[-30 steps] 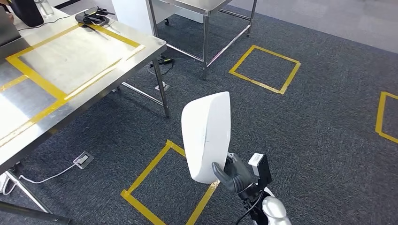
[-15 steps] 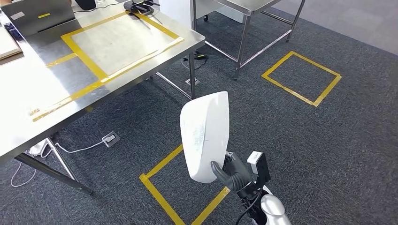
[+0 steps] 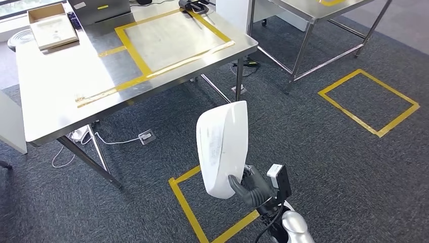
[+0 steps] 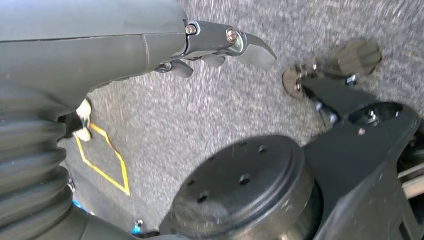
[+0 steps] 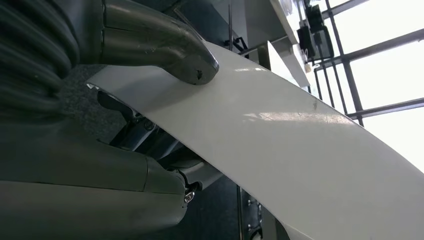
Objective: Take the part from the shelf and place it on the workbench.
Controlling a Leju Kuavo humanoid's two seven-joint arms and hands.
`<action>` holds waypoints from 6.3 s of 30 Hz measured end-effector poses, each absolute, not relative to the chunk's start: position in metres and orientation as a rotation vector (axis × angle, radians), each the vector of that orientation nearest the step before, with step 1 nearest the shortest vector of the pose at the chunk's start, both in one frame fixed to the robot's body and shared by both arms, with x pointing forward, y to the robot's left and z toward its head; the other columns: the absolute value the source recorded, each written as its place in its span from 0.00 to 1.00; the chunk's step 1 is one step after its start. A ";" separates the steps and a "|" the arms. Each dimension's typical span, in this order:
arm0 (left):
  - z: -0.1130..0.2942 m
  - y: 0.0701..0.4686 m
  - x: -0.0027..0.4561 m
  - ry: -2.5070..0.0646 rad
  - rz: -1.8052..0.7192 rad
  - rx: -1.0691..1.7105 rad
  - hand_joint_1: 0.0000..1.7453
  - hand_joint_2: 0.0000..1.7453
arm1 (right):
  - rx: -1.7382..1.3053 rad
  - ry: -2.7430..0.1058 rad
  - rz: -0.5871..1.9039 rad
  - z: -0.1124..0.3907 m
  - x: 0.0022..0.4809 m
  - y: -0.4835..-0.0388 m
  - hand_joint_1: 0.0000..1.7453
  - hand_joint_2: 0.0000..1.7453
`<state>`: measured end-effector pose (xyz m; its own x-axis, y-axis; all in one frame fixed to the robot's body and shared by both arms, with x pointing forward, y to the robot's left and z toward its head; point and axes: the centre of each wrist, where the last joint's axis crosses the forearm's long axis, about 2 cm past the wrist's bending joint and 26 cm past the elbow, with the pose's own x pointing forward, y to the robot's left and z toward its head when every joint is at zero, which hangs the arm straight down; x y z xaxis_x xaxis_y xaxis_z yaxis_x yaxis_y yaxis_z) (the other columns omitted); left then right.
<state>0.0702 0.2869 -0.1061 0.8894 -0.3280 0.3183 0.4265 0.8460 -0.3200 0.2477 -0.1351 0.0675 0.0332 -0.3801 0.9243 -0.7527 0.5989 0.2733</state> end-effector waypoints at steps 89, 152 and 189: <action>-0.104 0.286 0.084 -0.143 -0.386 -0.364 0.00 1.00 | 1.005 -1.560 0.374 0.065 0.251 -0.129 1.00 1.00; -0.102 0.286 0.091 -0.152 -0.428 -0.346 0.00 1.00 | 0.992 -1.591 0.386 0.071 0.247 -0.131 1.00 1.00; -0.102 0.285 0.092 -0.162 -0.430 -0.347 0.00 1.00 | 0.538 -1.640 0.519 0.093 0.277 -0.128 1.00 1.00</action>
